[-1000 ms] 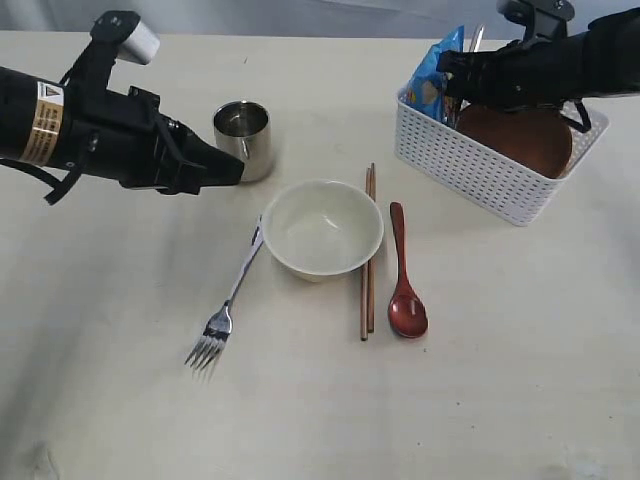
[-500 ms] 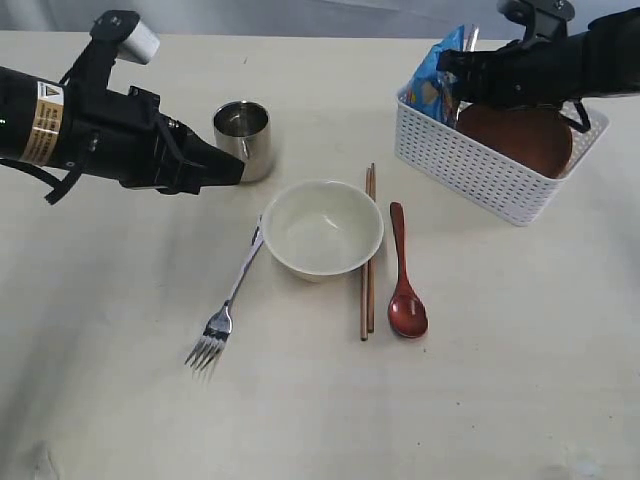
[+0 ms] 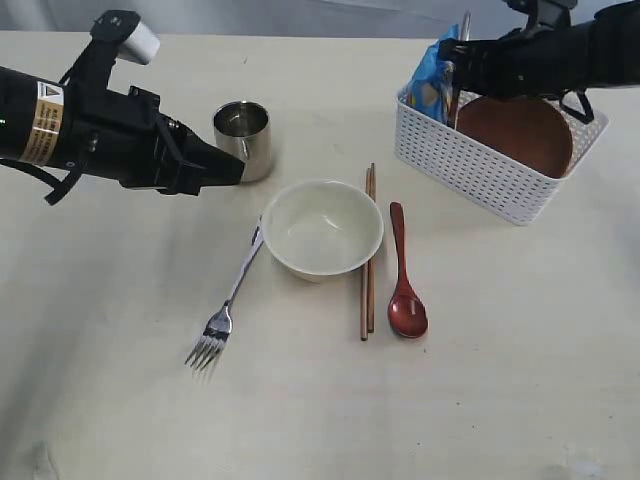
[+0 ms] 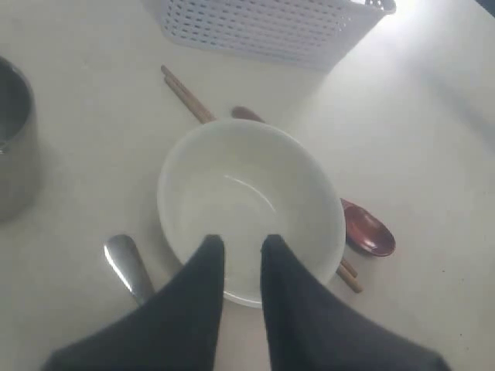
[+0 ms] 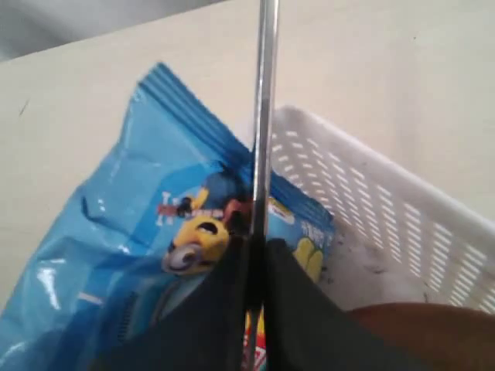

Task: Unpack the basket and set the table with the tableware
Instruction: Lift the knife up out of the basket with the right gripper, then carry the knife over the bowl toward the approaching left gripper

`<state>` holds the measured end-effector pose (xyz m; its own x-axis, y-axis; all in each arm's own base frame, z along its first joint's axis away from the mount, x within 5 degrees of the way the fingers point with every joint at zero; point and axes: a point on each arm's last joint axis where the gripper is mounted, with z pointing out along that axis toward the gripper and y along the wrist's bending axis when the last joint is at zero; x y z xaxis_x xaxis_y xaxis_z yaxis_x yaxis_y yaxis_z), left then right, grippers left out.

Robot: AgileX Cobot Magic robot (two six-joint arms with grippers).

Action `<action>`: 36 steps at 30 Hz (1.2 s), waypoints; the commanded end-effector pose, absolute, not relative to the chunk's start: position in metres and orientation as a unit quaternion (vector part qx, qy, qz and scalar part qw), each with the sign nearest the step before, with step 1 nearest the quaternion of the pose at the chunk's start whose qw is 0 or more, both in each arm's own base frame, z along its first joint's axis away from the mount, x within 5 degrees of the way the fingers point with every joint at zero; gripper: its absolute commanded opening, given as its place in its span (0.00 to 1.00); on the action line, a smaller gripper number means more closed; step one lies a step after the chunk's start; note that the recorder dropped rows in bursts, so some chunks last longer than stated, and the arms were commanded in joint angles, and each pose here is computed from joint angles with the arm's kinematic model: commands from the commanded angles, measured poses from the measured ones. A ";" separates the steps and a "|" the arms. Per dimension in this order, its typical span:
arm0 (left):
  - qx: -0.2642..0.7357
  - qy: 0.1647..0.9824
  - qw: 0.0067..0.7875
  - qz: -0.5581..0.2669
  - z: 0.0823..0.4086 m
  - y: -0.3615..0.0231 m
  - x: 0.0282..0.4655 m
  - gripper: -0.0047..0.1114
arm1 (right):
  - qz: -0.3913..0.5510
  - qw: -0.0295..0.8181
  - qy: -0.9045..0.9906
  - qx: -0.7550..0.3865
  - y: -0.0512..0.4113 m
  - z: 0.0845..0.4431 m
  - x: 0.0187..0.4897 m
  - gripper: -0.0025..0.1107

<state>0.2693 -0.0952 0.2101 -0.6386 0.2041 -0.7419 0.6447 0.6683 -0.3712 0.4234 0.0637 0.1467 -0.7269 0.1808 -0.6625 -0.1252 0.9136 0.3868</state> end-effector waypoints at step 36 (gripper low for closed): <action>0.224 0.757 0.429 -0.438 0.239 -0.109 0.270 0.65 | 0.270 0.452 0.812 -0.253 0.095 0.260 0.299 0.02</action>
<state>0.2737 -0.1032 0.2276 -0.5944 0.0185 -0.8040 0.6532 0.5943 -0.4692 0.3162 0.0841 0.2582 -0.5348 -0.1447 -0.8325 -0.5532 0.8047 0.2154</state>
